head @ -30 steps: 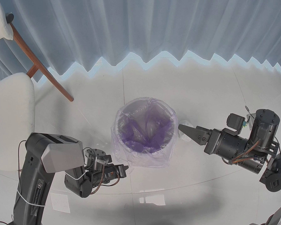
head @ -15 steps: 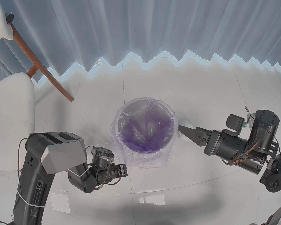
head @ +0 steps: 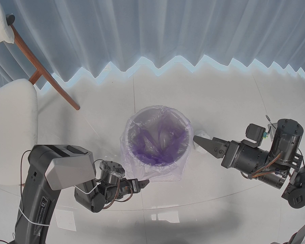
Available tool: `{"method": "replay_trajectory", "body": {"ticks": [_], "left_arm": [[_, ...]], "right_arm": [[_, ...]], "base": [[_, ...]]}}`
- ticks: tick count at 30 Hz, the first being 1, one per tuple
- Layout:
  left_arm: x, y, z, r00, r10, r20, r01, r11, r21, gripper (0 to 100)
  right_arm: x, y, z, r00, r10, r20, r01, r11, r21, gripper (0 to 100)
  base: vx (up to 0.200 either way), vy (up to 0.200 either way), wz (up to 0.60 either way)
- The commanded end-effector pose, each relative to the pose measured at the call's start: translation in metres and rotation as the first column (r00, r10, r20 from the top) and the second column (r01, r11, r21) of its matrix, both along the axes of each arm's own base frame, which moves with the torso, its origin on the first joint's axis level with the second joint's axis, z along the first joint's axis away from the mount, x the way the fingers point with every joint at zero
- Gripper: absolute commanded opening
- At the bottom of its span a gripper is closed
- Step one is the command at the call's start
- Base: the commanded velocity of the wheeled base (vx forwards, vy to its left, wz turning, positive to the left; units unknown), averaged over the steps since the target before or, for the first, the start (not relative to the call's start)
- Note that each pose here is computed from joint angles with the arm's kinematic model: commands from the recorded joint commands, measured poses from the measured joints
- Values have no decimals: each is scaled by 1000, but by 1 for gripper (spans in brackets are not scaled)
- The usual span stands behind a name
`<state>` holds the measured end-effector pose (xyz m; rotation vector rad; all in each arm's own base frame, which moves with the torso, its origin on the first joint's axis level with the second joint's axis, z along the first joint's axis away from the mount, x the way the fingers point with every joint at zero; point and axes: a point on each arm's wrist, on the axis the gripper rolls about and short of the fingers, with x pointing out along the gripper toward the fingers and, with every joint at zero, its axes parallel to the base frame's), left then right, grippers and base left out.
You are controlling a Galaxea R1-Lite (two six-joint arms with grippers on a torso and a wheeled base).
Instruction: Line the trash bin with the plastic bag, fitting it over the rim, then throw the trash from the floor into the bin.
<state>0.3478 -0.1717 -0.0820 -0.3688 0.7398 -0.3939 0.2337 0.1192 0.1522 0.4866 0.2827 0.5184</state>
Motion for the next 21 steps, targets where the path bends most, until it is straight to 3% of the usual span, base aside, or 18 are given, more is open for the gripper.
{"method": "replay_trajectory", "body": {"ticks": [1, 7, 8, 11, 17, 19, 21], "left_arm": [[-6, 0, -1, 999, -20, 48, 20, 1000, 8, 100], [-31, 7, 4, 976, -115, 183, 101, 991, 84, 100], [-37, 8, 8, 960, -136, 244, 117, 989, 92, 100], [-46, 6, 19, 950, -166, 264, 141, 984, 110, 100], [-69, 17, 80, 927, -166, 337, 149, 986, 75, 100], [-91, 29, 117, 900, -191, 391, 188, 981, 47, 100], [-102, 35, 134, 881, -208, 426, 212, 977, 37, 100]], "right_arm": [[0, -1, 1, 1000, -2, 6, 2, 1000, 3, 100], [-1, -2, 5, 1000, -5, 17, 5, 1000, 12, 100], [-1, -2, 6, 1000, -5, 18, 5, 1000, 12, 100], [-2, -2, 6, 1000, -5, 19, 5, 1000, 13, 100], [-2, -3, 7, 1000, -5, 24, 5, 1000, 15, 100], [-3, -2, 6, 1000, -2, 17, 2, 1000, 12, 100], [-4, -1, 4, 1000, 3, 9, -3, 1000, 7, 100]], "base": [[0, 0, 0], [0, 0, 0], [0, 0, 0], [0, 0, 0], [0, 0, 0], [0, 0, 0], [0, 0, 0]]}}
